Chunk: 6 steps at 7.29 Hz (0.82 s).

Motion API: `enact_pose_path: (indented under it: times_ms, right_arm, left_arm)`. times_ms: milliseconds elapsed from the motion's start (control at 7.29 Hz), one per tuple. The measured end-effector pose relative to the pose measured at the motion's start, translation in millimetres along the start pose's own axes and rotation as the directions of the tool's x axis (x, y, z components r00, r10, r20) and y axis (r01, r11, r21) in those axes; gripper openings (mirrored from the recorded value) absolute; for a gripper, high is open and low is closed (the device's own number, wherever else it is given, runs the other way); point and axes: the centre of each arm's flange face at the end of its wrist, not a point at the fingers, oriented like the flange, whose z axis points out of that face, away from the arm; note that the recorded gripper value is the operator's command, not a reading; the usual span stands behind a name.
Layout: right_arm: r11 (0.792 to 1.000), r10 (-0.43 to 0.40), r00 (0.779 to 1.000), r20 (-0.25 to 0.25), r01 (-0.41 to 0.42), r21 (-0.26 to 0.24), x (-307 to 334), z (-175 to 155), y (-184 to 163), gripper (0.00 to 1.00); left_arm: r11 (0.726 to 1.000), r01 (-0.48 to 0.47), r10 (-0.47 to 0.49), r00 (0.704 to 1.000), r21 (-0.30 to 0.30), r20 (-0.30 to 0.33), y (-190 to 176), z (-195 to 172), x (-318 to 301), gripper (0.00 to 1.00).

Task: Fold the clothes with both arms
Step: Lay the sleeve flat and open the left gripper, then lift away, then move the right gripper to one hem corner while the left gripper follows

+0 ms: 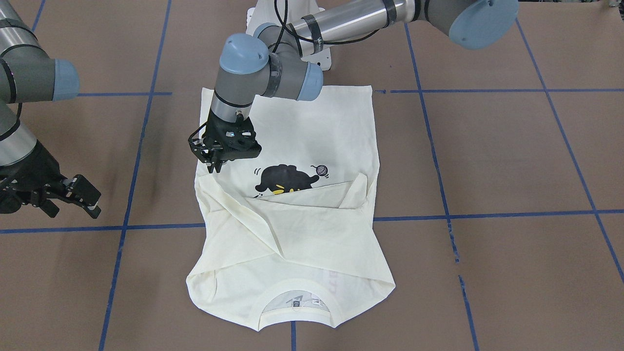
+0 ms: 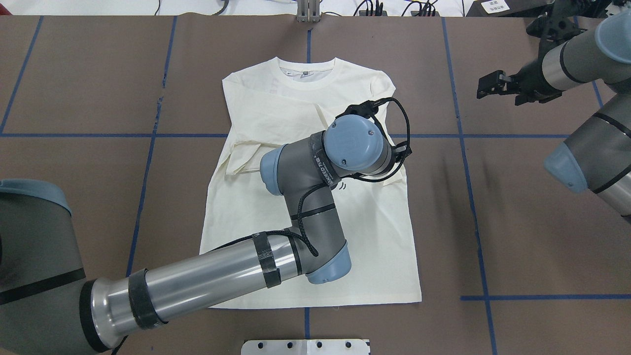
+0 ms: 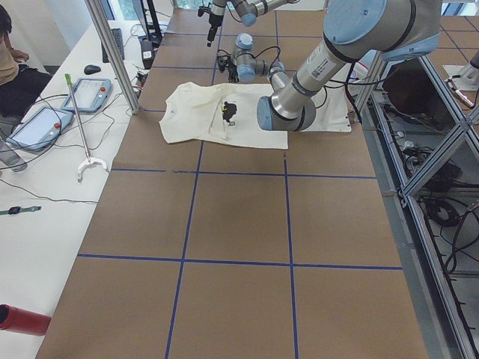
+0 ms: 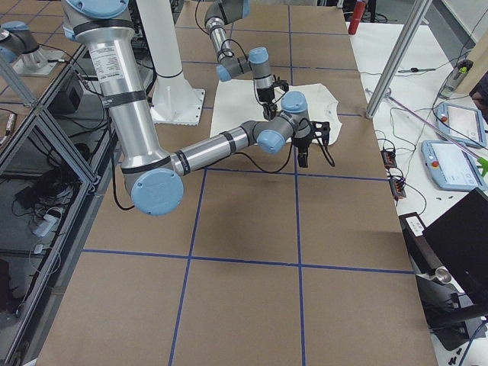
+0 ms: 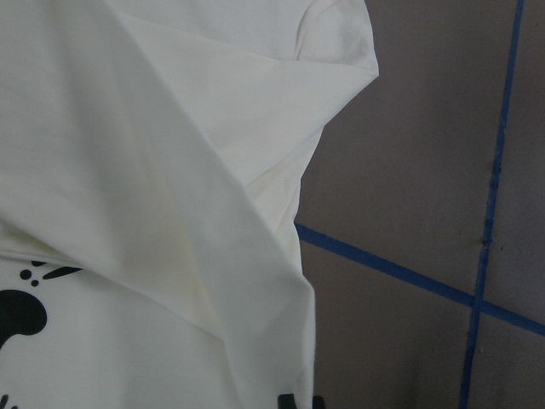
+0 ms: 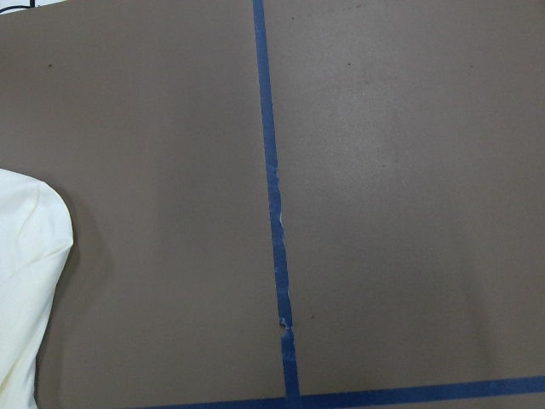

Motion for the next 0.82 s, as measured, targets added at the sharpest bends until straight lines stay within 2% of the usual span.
enact_pose_path:
  times_ms: [274, 549, 686, 823]
  right_arm:
    - [1.0, 0.006, 1.0, 0.005, -0.006, 0.004, -7.5, 1.5, -5.6, 1.0]
    - [0.998, 0.056, 0.998, 0.037, -0.056, -0.001, -33.8, 0.5, 5.8, 1.0]
    - [0.994, 0.11, 0.992, 0.067, -0.11, -0.004, -63.2, 0.1, 31.9, 1.0]
    - [0.986, 0.163, 0.982, 0.099, -0.164, 0.003, -96.6, -1.6, 72.0, 1.0]
  left_arm:
    - [0.999, -0.028, 0.029, 0.999, 0.018, -0.024, 6.0, -11.2, -16.0, 0.64]
    - [0.992, -0.123, 0.123, 0.99, 0.004, -0.065, -15.6, -64.1, -43.7, 0.64]
    - [0.984, -0.179, 0.18, 0.981, 0.015, -0.068, -40.4, -92.5, -70.7, 0.64]
    - [0.97, -0.24, 0.242, 0.969, 0.033, -0.058, -67.0, -114.8, -100.5, 0.64]
